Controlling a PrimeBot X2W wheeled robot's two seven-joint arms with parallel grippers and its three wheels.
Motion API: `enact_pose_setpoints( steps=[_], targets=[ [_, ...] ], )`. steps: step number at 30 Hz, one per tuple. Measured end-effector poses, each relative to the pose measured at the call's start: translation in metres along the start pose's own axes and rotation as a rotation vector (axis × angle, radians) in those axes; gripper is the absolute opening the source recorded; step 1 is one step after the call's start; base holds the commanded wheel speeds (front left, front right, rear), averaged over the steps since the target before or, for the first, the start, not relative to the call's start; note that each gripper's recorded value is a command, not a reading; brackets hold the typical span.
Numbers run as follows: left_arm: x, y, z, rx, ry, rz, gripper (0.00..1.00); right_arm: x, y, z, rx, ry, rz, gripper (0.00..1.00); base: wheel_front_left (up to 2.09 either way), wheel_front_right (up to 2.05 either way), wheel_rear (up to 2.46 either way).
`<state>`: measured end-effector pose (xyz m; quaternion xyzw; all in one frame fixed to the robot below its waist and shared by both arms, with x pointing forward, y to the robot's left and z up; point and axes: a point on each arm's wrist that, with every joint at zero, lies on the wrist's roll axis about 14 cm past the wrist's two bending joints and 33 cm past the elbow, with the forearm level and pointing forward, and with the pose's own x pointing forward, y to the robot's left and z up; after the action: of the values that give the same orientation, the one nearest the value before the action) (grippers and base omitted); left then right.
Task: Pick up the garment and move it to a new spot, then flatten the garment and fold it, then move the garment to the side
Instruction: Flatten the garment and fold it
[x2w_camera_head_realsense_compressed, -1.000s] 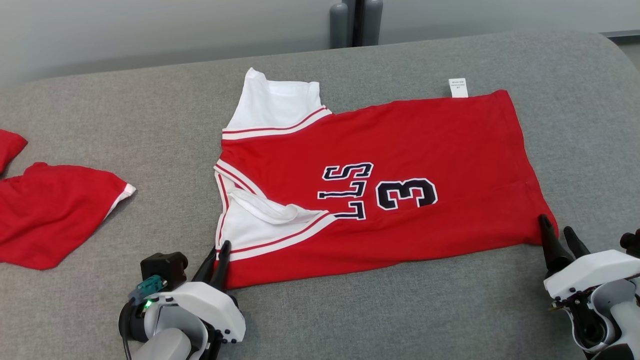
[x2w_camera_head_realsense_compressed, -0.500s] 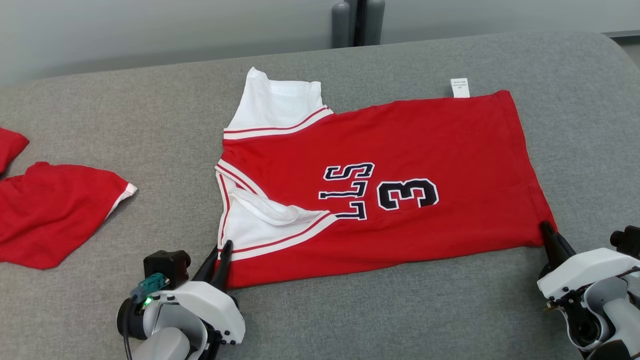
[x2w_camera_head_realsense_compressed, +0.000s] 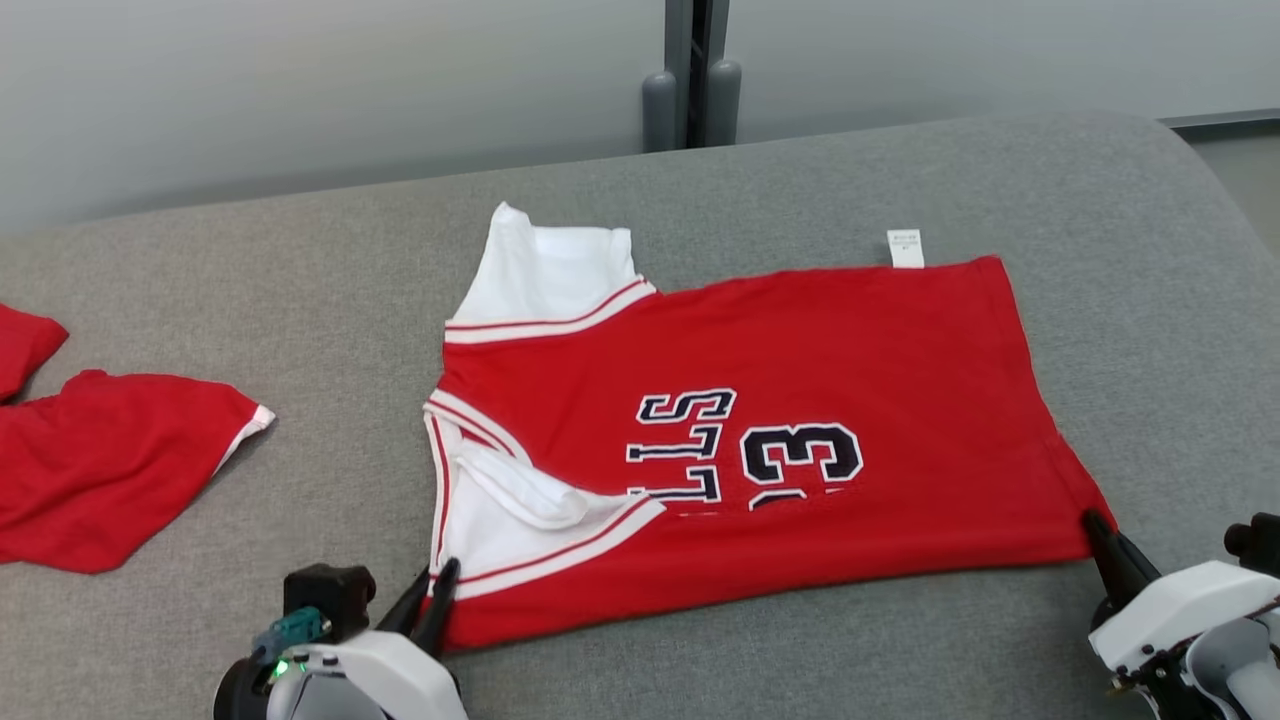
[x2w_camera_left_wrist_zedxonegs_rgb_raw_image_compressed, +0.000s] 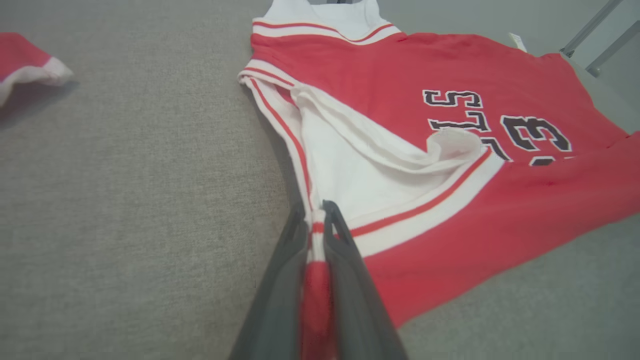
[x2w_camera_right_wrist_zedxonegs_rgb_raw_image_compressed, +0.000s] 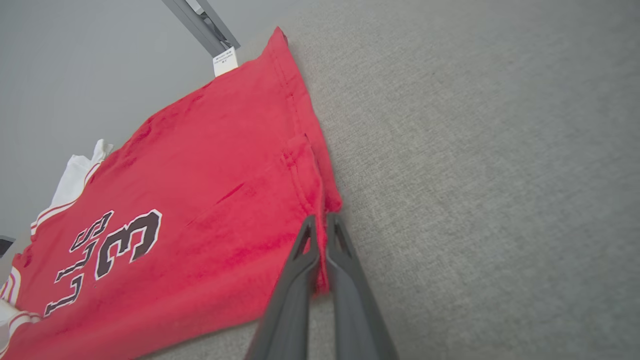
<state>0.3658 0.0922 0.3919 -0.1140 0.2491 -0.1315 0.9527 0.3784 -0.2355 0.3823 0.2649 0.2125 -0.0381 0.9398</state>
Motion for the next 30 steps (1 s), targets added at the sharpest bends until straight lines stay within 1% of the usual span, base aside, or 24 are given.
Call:
enact_pose_setpoints(
  steps=[4, 7, 14, 15, 16, 17, 18, 21, 23, 26, 30],
  targets=[
    [-0.012, -0.006, -0.005, 0.017, 0.028, -0.031, 0.00, -0.011, -0.005, -0.003, -0.005, 0.020, 0.002, 0.00, 0.00, 0.00, 0.00],
    [-0.021, -0.005, -0.009, 0.037, 0.059, -0.035, 0.00, -0.019, -0.009, -0.013, -0.015, 0.065, -0.001, 0.00, 0.00, 0.00, 0.00],
    [-0.035, -0.014, -0.021, 0.074, 0.143, -0.076, 0.00, -0.028, -0.014, -0.023, -0.032, 0.111, 0.002, 0.00, 0.00, 0.00, 0.00],
    [-0.036, -0.014, -0.020, 0.075, 0.143, -0.075, 0.07, -0.028, -0.014, -0.023, -0.024, 0.110, 0.000, 0.00, 0.00, 0.00, 0.00],
    [-0.036, -0.015, -0.020, 0.077, 0.145, -0.076, 0.38, -0.028, -0.015, -0.022, -0.014, 0.104, -0.005, 0.27, 0.00, 0.00, 0.00],
    [-0.036, -0.015, -0.020, 0.082, 0.152, -0.075, 0.87, -0.029, -0.016, -0.021, -0.012, 0.098, -0.007, 0.84, 0.00, 0.00, 0.00],
    [-0.036, -0.015, -0.020, 0.087, 0.150, -0.073, 1.00, -0.029, -0.016, -0.019, -0.011, 0.090, -0.010, 1.00, 0.00, 0.00, 0.00],
    [-0.037, -0.013, -0.022, 0.088, 0.161, -0.064, 1.00, -0.027, -0.017, -0.013, -0.005, 0.065, -0.016, 1.00, 0.00, 0.00, 0.00],
    [-0.035, -0.009, -0.015, 0.090, 0.137, -0.045, 1.00, -0.026, -0.018, -0.007, -0.010, 0.044, -0.020, 1.00, 0.00, 0.00, 0.00],
    [-0.028, -0.004, 0.004, 0.100, 0.070, -0.022, 1.00, -0.023, -0.018, 0.009, -0.028, -0.005, -0.020, 1.00, 0.00, 0.00, 0.00],
    [-0.011, -0.003, 0.039, 0.101, -0.045, -0.013, 1.00, -0.012, -0.005, 0.040, -0.079, -0.108, 0.011, 1.00, 0.00, 0.00, 0.00]
  ],
)
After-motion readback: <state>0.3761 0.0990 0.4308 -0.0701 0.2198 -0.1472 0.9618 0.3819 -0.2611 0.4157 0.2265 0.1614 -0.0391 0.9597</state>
